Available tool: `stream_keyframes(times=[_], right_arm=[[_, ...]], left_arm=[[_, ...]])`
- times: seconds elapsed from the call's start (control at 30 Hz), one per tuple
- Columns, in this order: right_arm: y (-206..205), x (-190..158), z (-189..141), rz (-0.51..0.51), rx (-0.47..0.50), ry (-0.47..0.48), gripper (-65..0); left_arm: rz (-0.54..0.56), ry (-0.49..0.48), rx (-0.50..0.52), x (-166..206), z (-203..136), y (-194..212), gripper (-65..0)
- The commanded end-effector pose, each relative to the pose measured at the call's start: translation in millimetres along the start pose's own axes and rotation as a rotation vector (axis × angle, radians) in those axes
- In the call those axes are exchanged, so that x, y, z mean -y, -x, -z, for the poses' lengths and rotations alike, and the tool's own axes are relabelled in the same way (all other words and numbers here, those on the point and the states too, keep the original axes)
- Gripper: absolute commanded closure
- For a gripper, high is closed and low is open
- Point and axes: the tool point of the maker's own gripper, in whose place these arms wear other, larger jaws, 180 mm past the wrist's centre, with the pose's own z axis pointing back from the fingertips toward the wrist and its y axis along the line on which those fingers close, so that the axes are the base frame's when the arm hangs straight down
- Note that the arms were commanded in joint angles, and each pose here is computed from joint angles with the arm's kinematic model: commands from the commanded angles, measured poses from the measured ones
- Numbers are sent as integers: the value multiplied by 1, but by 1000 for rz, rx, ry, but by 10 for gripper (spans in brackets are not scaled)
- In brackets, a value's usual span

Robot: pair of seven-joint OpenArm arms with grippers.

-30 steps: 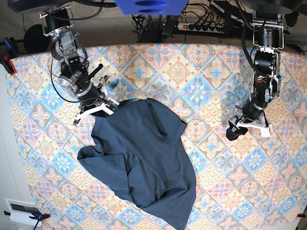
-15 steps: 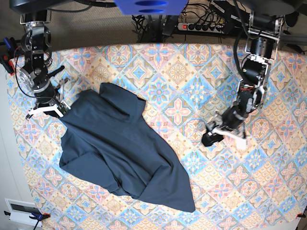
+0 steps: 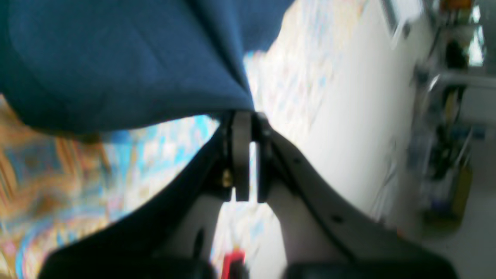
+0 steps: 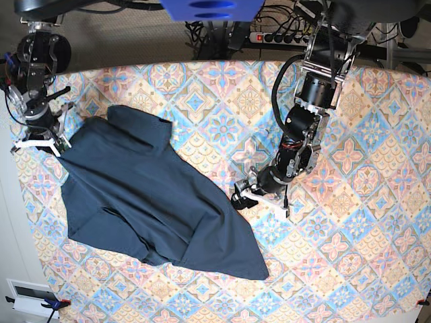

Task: Layout the t-shirt on the table in an organized manner, then fold the t-shirt properly
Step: 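Grasp the shirt side with the left gripper and drag it outward, then pull the shirt hem corner with the left gripper away from the right gripper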

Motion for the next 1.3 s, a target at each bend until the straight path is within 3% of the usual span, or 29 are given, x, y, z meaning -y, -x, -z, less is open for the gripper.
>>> stream_keyframes(times=[0.0, 0.33, 0.4, 0.47, 0.5, 0.6, 0.83, 1.13, 1.2, 1.27], right_arm=[[-16, 20, -4, -9, 65, 50, -5], [-22, 23, -7, -47, 92, 49, -5], [-23, 23, -8, -49, 96, 52, -5], [-24, 24, -8, -48, 97, 53, -5], [-24, 24, -8, -48, 98, 54, -5], [-23, 25, -7, -45, 95, 54, -5], [-13, 24, -3, -33, 68, 46, -4], [4, 19, 7, -5, 24, 22, -4], [-2, 26, 8, -3, 38, 39, -4], [-3, 26, 9, -2, 38, 40, -4]], left_arm=[[0, 50, 40, 22, 4, -17, -358], [-101, -4, -103, 38, 54, 22, -337], [-100, -2, -110, 40, 55, 25, -240], [-98, 1, -105, 40, 54, 23, -52], [-92, 9, -96, 42, 53, 19, 0], [-77, 27, -119, 34, 37, 20, 0], [75, 193, -9, 64, -43, 9, 0], [101, 91, -106, 4, -89, 64, 0], [104, 78, -139, -3, -93, 68, -60], [69, 68, -185, -11, -98, 68, -176]])
